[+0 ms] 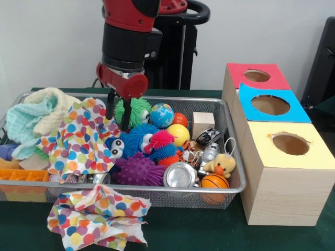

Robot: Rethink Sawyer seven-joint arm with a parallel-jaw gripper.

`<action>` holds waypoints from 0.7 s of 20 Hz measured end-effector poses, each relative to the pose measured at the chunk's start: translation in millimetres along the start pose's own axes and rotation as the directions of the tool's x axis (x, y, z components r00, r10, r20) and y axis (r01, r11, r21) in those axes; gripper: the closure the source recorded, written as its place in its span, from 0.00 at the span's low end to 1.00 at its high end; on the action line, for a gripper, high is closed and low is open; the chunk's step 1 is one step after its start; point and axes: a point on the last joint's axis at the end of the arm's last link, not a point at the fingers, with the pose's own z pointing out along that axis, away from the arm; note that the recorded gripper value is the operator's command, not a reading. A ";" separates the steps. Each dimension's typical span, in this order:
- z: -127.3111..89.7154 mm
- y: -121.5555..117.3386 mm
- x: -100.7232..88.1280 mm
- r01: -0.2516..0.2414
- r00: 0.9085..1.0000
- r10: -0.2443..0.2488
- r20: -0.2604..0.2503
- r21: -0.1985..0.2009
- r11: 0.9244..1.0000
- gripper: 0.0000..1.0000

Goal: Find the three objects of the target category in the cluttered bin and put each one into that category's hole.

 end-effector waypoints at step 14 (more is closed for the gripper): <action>-5.9 1.6 -2.1 -0.092 0.994 0.093 -0.058 0.023 0.995 0.00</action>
